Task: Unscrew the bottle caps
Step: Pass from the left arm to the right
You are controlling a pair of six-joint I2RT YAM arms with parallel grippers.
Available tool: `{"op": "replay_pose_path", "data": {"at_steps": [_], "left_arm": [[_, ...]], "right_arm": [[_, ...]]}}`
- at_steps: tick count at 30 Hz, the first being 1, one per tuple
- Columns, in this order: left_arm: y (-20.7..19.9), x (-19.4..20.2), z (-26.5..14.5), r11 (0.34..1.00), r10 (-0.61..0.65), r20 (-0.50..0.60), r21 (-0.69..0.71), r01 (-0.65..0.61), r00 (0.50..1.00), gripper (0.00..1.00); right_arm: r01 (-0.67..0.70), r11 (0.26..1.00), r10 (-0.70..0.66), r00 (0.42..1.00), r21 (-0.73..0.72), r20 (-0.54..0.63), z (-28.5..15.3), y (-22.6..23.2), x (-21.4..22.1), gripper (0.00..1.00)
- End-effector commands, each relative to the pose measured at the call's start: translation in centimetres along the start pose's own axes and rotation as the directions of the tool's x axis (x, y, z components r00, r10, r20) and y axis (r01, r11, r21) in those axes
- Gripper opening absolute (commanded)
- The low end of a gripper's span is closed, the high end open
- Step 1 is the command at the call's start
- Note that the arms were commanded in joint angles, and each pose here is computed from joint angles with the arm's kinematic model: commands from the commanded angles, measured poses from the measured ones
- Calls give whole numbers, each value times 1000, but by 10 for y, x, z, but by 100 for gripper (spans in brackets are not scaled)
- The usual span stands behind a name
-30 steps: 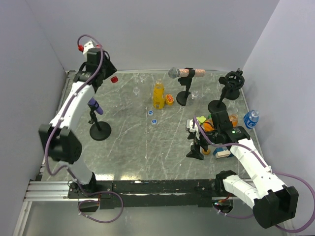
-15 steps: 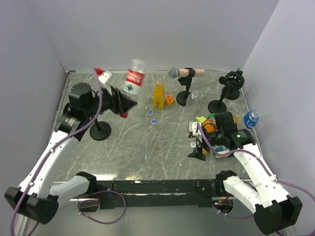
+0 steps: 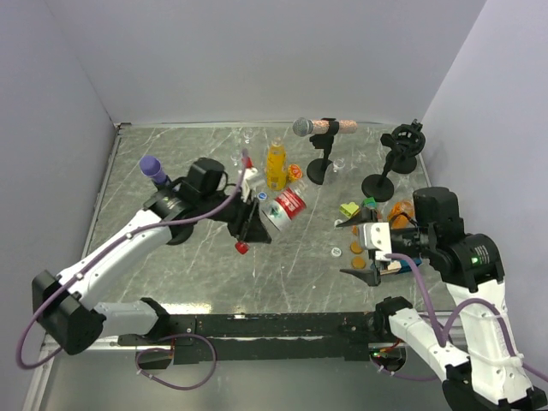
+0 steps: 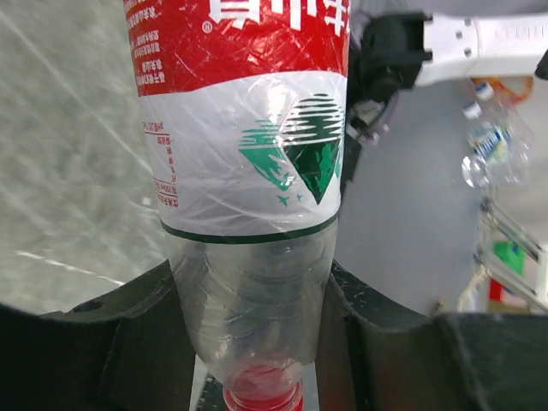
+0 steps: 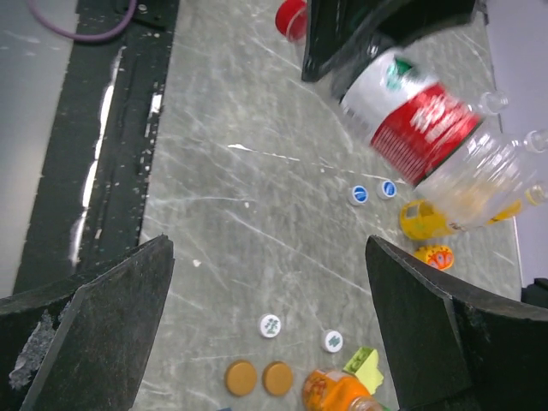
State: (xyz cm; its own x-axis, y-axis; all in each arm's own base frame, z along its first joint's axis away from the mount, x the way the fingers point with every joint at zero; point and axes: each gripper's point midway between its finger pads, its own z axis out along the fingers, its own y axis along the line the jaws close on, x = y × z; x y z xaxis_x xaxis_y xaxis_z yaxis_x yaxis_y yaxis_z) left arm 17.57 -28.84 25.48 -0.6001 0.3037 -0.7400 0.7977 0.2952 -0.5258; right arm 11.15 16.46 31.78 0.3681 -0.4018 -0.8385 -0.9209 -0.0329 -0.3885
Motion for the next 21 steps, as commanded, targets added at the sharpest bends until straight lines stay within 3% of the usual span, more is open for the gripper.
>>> {"op": "replay_pose_path", "data": {"at_steps": [1,13,21], "left_arm": [[-22,-1,17,999,-16,-67,50,19,998,25],[-35,25,71,985,-106,-263,107,138,959,25],[-33,30,84,986,-126,-295,69,152,947,25]], "right_arm": [[32,999,-32,999,-15,12,-11,21,-14,99],[55,996,-58,998,-64,-39,1,34,25,99],[-9,988,-2,997,-155,-76,11,41,44,99]]}}
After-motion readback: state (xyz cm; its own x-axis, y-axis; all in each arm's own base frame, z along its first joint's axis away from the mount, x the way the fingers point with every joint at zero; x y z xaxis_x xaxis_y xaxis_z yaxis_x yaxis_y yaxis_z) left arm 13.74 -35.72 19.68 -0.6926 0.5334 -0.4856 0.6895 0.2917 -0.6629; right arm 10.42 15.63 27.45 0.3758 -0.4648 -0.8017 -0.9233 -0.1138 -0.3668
